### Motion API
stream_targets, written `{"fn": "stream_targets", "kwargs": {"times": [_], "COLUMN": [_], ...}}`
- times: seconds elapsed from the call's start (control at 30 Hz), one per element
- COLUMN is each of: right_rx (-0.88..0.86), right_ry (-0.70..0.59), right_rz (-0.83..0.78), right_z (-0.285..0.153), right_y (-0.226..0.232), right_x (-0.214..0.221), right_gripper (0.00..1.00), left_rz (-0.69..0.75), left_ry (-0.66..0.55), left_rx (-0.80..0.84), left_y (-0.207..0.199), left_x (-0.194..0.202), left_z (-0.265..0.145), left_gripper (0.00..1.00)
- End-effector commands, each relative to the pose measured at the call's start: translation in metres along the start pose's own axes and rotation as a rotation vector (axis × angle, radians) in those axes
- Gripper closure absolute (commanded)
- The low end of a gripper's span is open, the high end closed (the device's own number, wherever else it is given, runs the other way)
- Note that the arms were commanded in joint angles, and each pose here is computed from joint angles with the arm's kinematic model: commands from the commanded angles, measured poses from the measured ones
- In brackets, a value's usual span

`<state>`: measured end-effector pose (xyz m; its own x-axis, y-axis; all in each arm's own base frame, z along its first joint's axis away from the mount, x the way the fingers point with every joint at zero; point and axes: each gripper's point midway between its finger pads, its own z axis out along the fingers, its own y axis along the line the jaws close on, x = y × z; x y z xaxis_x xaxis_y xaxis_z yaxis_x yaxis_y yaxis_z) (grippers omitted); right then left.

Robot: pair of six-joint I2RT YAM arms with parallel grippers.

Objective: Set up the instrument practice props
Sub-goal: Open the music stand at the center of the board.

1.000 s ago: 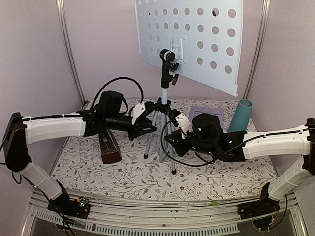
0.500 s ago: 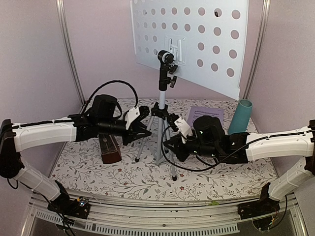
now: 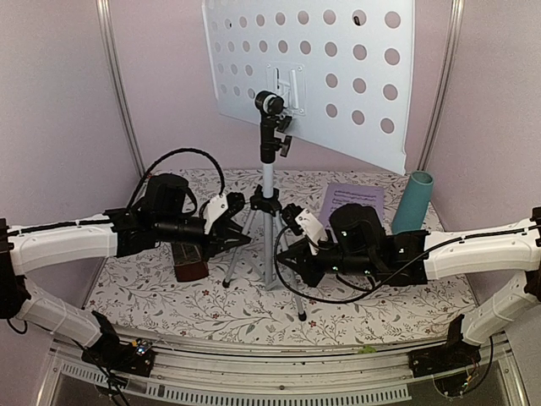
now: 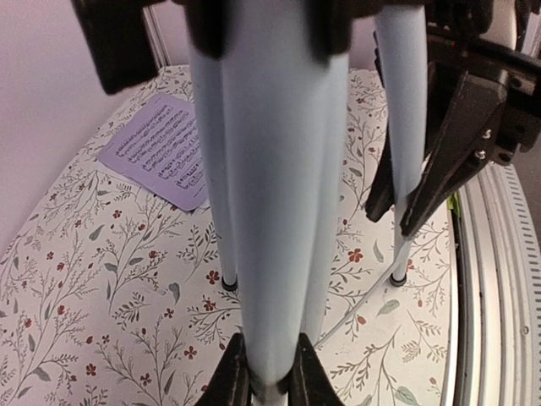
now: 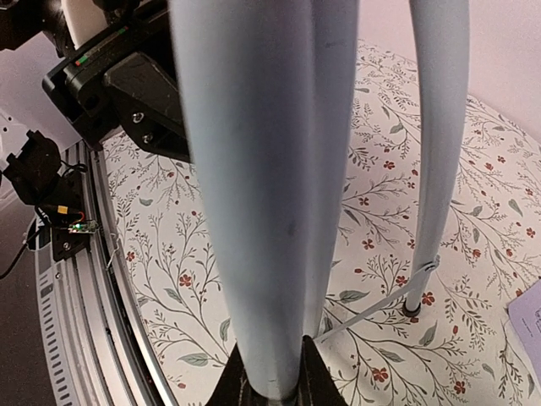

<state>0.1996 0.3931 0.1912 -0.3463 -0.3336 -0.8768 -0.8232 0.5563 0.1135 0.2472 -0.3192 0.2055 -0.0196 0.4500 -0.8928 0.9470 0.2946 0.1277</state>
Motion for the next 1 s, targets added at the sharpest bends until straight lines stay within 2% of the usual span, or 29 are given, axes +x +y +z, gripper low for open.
{"fn": "stream_targets", "kwargs": {"times": [0.0,0.97], "right_rx": [0.176,0.125], "right_ry": [0.413,0.443], "right_rz": [0.085,0.128], "right_z": [-0.025,-0.041], "right_y": [-0.043,-0.03], "right_x": [0.119,0.136], "right_gripper": [1.0,1.0], "left_rz": [-0.125,-0.149], "left_ry": [0.219,0.28], "left_rx": [-0.248,-0.263], "left_y": [0.045,0.029], "left_x": [0.065,0.089], "left_z": [-0.025,-0.046], "left_gripper": [1.0,1.0]}}
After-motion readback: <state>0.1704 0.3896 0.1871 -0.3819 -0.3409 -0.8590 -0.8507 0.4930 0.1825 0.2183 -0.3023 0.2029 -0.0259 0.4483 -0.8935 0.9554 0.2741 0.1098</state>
